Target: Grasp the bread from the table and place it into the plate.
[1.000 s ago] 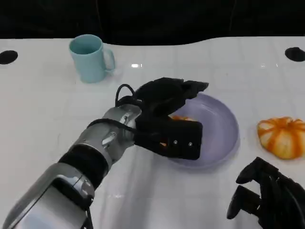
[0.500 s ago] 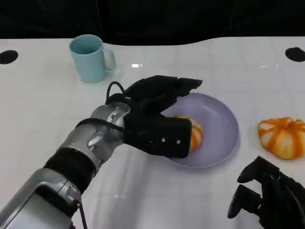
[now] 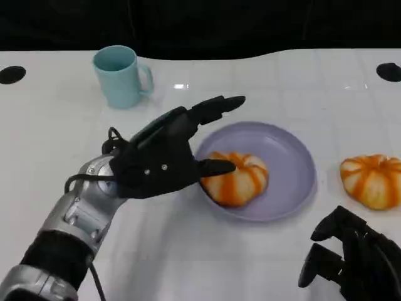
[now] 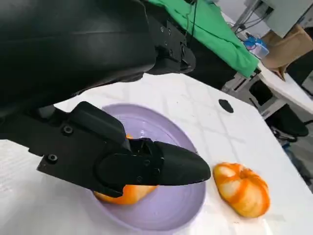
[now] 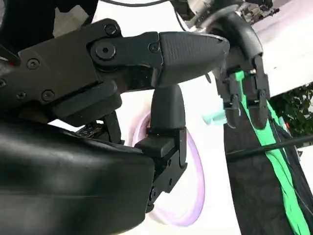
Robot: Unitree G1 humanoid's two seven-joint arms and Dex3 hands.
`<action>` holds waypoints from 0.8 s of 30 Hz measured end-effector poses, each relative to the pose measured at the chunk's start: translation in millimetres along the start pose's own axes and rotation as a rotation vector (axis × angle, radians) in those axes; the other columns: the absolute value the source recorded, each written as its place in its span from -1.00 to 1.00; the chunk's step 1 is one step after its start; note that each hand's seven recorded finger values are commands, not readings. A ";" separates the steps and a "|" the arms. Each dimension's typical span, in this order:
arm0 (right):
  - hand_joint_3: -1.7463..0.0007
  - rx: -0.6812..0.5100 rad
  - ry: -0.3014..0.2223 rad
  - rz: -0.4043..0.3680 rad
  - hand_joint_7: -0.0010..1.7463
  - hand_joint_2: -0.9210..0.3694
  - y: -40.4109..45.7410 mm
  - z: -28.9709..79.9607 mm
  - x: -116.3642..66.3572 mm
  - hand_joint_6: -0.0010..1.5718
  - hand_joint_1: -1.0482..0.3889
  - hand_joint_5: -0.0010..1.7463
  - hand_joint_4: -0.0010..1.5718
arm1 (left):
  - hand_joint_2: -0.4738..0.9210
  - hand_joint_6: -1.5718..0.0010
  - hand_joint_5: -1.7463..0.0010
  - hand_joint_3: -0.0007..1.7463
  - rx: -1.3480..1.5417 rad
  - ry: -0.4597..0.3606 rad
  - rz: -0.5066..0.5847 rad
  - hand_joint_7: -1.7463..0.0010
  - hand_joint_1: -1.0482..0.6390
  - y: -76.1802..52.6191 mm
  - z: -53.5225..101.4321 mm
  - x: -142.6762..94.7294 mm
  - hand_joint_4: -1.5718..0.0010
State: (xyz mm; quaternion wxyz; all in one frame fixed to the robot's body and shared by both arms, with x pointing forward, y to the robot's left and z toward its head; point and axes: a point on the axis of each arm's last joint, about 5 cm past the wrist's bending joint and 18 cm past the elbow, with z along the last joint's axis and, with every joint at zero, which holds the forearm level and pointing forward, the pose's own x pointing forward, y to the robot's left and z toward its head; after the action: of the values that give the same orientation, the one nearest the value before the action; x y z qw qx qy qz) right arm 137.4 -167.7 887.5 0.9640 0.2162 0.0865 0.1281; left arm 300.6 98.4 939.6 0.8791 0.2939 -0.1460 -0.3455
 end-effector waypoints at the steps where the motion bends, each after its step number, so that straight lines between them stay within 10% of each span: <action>1: 0.51 0.000 0.000 0.000 0.88 -1.00 0.0 0.0 0.0 -0.45 -0.24 1.00 -0.20 | 1.00 0.70 0.74 -0.55 0.000 -0.003 -0.001 0.91 -0.77 0.3 0.5 0.1 0.74; 24: 0.51 0.002 0.000 -0.006 0.88 -1.00 2.1 0.1 -0.1 -0.44 -0.26 1.00 -0.21 | 1.00 0.01 -0.13 -0.67 -0.819 -0.230 0.276 0.75 -0.50 -42.9 -15.9 -86.3 0.19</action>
State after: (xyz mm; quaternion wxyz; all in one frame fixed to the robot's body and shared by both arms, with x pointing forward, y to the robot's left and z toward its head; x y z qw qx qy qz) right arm 136.9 -165.9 888.5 0.9643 0.2167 0.0872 0.1251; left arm 223.5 139.6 895.9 0.9390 -0.1408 -0.1317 -0.2848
